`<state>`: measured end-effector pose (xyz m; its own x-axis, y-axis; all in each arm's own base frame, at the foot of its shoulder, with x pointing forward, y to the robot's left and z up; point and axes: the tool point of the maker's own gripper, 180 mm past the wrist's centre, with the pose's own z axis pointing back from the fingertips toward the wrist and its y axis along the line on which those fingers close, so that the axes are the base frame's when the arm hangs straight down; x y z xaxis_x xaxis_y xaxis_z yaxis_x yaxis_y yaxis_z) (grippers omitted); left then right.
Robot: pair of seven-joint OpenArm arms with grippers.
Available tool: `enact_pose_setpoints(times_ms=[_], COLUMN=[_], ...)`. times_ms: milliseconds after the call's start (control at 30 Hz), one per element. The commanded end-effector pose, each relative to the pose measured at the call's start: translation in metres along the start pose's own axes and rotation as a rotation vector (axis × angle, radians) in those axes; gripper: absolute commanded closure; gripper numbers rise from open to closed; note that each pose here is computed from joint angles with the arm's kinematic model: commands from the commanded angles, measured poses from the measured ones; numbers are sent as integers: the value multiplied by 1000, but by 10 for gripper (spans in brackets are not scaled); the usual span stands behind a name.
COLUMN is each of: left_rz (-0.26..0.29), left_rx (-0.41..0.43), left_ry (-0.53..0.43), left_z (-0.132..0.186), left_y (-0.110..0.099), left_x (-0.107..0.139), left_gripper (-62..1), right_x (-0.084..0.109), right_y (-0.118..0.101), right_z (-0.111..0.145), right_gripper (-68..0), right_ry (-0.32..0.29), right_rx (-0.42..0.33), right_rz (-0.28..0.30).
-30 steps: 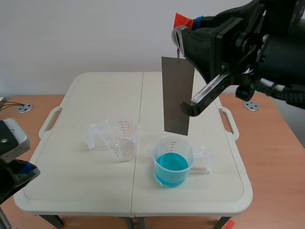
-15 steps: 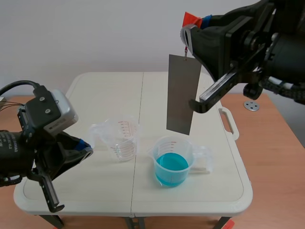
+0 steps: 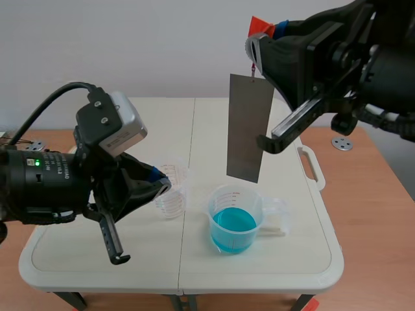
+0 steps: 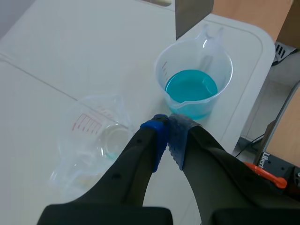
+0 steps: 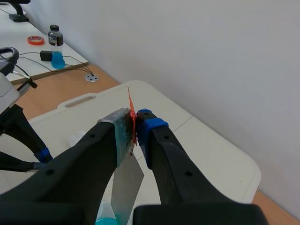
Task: Hold the metal plate by the orange handle, dip it into the blue solution, take it out and point at it, then put the plate back in the beaker on the left.
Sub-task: 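Point at the plate with the left hand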
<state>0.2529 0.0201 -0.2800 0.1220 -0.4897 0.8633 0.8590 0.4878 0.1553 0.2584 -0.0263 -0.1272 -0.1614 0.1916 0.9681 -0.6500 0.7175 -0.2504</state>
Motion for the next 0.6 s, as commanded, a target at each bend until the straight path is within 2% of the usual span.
enact_pose_setpoints(times_ms=[0,200,567], left_rz=[17,45,-1], left_rx=[-2,-14,-58], left_ry=[-25,-37,-77], left_z=[-6,-28,-43], left_y=[3,10,12], left_x=[4,5,22], left_gripper=[-34,-34,-34], right_x=[10,10,11], right_y=[1,1,1], right_z=[1,1,1], right_gripper=[-15,-15,-15], right_ry=[-39,-39,-39], right_rx=[6,6,6], right_rz=[8,7,8])
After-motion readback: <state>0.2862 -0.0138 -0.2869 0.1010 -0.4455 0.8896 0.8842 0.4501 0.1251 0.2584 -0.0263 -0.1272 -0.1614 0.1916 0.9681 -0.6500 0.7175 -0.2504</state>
